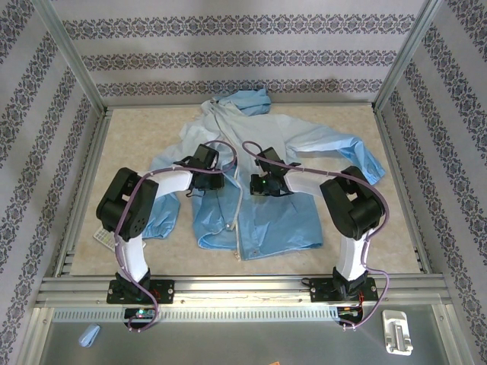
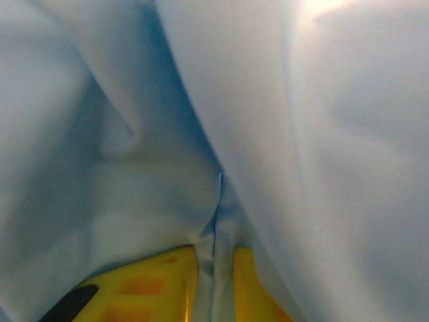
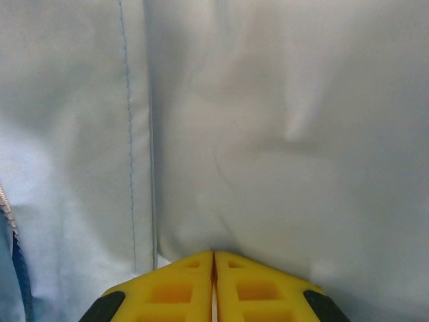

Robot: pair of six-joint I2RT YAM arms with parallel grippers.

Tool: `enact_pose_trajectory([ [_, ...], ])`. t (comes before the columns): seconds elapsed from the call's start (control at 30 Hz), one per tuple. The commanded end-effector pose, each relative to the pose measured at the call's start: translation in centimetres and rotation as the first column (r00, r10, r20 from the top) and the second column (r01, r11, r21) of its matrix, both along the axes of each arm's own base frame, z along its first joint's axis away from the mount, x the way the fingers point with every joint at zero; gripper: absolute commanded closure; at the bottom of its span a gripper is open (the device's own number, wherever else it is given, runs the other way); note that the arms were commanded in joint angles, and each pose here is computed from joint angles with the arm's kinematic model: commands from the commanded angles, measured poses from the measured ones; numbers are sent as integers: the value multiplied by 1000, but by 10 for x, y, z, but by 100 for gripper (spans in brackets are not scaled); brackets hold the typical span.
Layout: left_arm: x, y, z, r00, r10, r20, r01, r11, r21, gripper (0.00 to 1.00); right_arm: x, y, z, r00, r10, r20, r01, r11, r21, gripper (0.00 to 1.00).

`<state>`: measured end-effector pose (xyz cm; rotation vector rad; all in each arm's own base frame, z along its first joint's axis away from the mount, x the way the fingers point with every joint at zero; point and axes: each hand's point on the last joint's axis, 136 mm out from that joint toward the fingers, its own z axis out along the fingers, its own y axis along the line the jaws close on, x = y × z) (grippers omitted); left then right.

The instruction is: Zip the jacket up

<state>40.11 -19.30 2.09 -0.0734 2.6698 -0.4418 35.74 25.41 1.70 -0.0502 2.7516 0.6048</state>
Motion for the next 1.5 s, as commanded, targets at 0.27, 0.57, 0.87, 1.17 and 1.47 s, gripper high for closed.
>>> enact_pose_trajectory([
  [0.27,47,56,-22,995,52,-81,-45,995,90,79,51,8,5,998,-52,22,52,998,29,91],
  [0.57,47,44,19,998,-28,-58,28,1000,-14,83,59,28,74,992,28,125,-41,994,97,81],
  [0.87,-18,38,75,999,-54,8,54,988,-148,80,-1,34,118,987,28,158,-50,990,135,72],
  [1.17,-106,32,40,997,-36,-75,18,973,-230,79,-59,76,97,998,48,34,-53,982,179,65],
  [1.47,-156,28,-10,983,-50,-176,2,964,-265,79,-61,104,55,998,2,-64,8,987,160,65],
])
